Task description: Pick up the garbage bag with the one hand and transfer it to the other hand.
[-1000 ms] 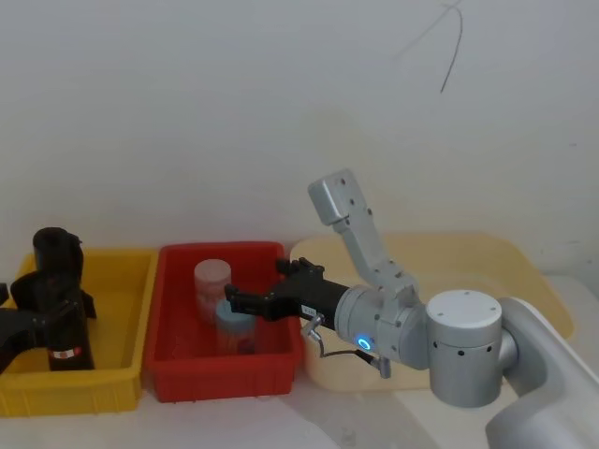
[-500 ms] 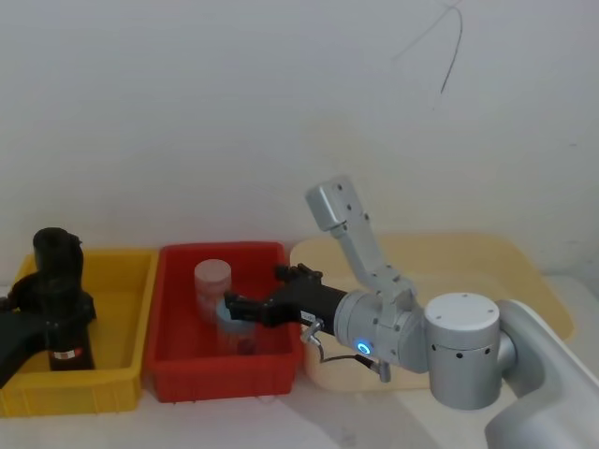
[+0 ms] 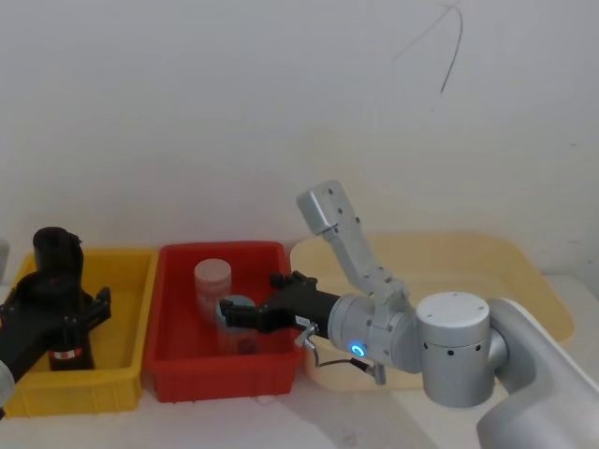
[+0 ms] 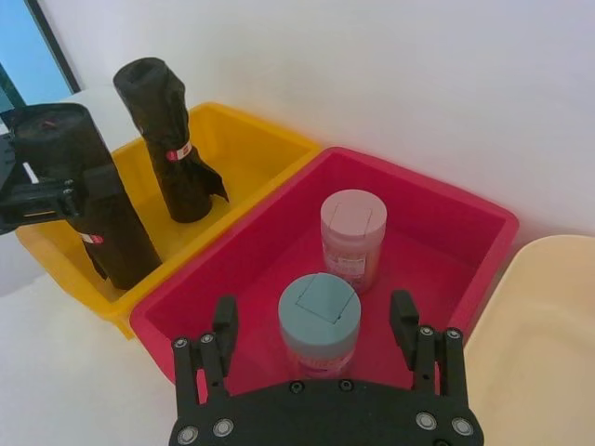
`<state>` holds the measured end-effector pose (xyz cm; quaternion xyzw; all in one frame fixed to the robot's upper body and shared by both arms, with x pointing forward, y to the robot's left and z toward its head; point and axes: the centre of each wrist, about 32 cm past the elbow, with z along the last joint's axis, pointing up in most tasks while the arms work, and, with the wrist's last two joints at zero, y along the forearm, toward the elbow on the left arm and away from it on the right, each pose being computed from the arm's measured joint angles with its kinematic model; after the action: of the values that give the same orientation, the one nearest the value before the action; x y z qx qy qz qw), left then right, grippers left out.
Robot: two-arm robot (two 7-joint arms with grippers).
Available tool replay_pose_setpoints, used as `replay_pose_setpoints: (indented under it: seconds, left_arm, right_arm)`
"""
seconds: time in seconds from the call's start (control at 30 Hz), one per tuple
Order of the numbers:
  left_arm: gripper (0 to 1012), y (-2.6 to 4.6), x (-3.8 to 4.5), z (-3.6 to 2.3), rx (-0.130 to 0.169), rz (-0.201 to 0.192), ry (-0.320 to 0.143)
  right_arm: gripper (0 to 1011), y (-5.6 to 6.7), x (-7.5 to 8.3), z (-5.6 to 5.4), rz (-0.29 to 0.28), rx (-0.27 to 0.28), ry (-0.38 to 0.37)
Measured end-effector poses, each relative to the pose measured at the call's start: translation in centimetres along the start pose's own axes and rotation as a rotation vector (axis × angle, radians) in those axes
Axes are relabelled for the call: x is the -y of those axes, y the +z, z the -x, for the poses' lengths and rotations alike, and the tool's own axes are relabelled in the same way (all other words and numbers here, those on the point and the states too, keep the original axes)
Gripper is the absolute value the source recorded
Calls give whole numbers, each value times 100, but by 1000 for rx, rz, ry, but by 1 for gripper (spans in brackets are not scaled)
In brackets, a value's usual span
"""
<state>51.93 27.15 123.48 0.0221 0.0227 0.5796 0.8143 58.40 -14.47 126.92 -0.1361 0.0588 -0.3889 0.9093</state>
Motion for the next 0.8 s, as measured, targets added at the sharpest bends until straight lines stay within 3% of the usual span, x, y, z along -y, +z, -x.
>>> replay_pose_setpoints:
  seconds: [0.8]
  left_arm:
    - [1001, -15, 73, -8, 22, 12, -29]
  right_arm:
    - [1001, -45, -295, 17, 55, -22, -12]
